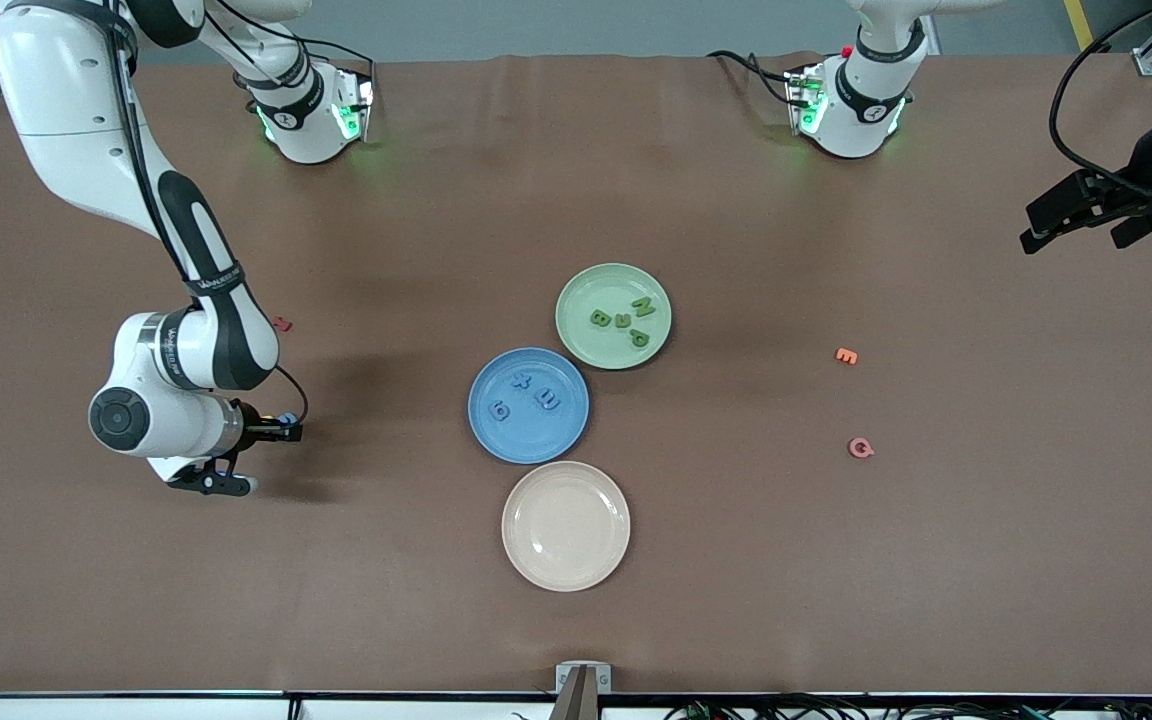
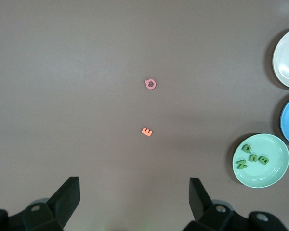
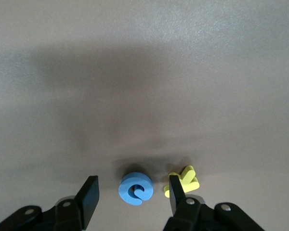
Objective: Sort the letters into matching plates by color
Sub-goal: 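Return the right gripper to the blue c and grasp it, then carry the blue c over the blue plate with the right gripper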
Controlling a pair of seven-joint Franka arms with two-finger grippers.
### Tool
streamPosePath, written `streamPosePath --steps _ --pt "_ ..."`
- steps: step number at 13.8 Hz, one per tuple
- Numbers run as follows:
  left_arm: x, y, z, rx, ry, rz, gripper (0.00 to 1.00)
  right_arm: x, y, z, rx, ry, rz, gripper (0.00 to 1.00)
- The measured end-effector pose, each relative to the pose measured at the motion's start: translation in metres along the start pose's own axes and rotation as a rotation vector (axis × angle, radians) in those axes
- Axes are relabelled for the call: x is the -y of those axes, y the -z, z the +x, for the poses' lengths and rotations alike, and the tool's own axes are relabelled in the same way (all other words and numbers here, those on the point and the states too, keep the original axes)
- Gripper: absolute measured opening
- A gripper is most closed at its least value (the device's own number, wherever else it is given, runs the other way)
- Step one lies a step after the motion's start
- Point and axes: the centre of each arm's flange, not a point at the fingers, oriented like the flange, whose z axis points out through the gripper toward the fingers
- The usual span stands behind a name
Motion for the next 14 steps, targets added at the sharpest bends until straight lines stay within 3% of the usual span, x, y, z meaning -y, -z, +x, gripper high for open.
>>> streamPosePath --steps 8,14 --pt "0.001 0.000 0.000 -0.002 0.001 0.000 1.00 0.005 -0.015 -0.001 0.023 0.007 0.000 0.67" --pt "0.001 0.000 0.000 -0.002 0.002 0.000 1.00 0.006 -0.018 -0.001 0.025 0.009 0.001 0.52"
